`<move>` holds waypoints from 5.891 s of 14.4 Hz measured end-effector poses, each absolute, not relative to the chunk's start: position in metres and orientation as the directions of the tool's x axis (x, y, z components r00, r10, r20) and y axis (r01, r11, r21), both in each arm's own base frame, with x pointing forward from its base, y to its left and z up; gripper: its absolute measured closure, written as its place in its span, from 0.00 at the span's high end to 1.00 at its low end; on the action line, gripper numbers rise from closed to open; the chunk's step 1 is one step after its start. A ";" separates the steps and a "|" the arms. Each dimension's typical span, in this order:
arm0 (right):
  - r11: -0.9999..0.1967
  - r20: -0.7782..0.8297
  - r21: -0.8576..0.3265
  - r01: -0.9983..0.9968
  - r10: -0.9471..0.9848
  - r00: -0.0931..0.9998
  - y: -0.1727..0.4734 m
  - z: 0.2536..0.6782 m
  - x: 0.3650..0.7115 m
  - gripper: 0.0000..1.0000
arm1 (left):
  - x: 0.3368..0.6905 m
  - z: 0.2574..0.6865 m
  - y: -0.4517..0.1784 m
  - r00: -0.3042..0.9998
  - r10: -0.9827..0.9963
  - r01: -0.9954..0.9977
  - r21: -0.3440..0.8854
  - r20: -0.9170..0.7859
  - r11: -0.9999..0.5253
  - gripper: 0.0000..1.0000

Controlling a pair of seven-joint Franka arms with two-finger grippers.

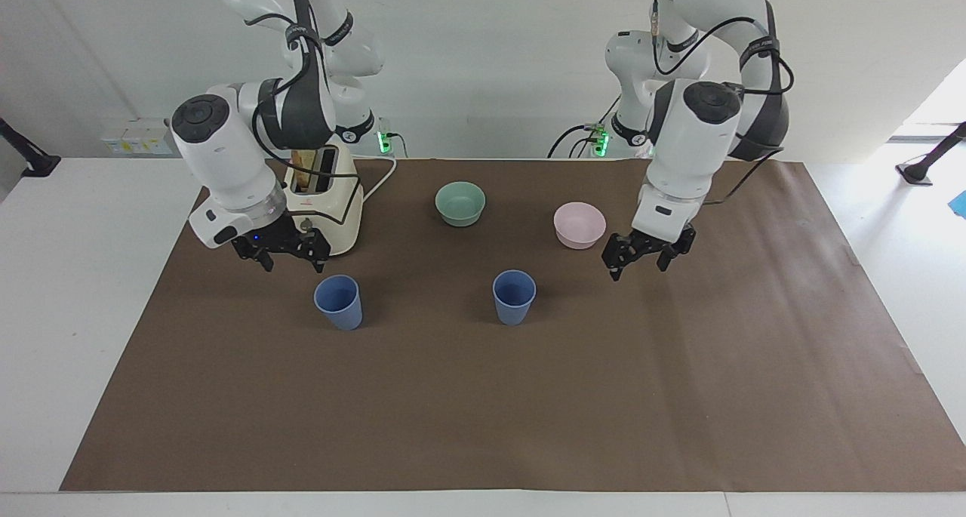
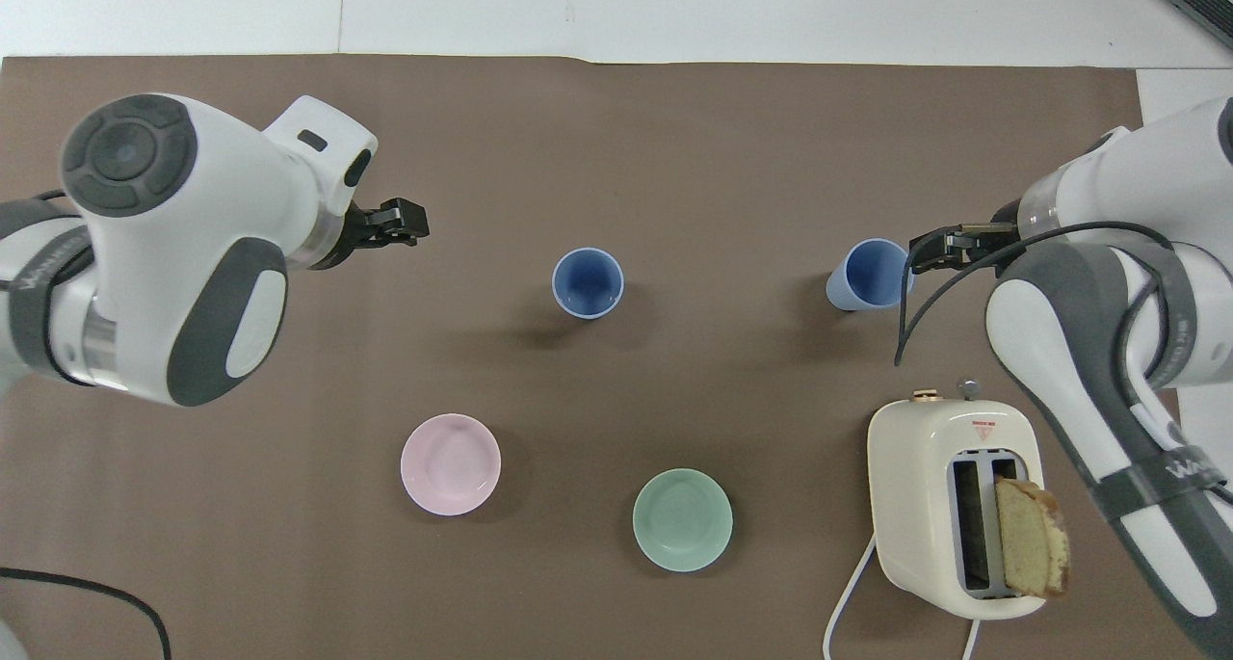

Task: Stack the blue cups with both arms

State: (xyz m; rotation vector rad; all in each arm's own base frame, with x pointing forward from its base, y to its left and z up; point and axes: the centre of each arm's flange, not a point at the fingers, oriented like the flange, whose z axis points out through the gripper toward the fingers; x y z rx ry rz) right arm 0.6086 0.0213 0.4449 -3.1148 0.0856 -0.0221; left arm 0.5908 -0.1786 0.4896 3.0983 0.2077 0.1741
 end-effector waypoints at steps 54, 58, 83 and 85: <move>-0.989 0.058 -0.140 -0.040 -0.048 0.997 0.349 0.493 0.587 0.04 | 0.526 0.646 -0.051 0.997 -0.070 -0.071 0.027 0.017 -0.997 1.00; -0.990 0.047 -0.132 -0.040 -0.046 0.998 0.351 0.477 0.593 0.04 | 0.526 0.646 -0.051 0.997 -0.070 -0.071 0.027 0.017 -0.997 1.00; -0.992 0.063 -0.123 -0.028 -0.036 0.997 0.362 0.430 0.607 0.59 | 0.526 0.647 -0.051 0.997 -0.070 -0.071 0.027 0.018 -0.997 1.00; -0.992 0.069 -0.114 -0.049 -0.058 0.996 0.348 0.436 0.615 0.78 | 0.526 0.647 -0.051 0.997 -0.070 -0.071 0.027 0.018 -0.997 1.00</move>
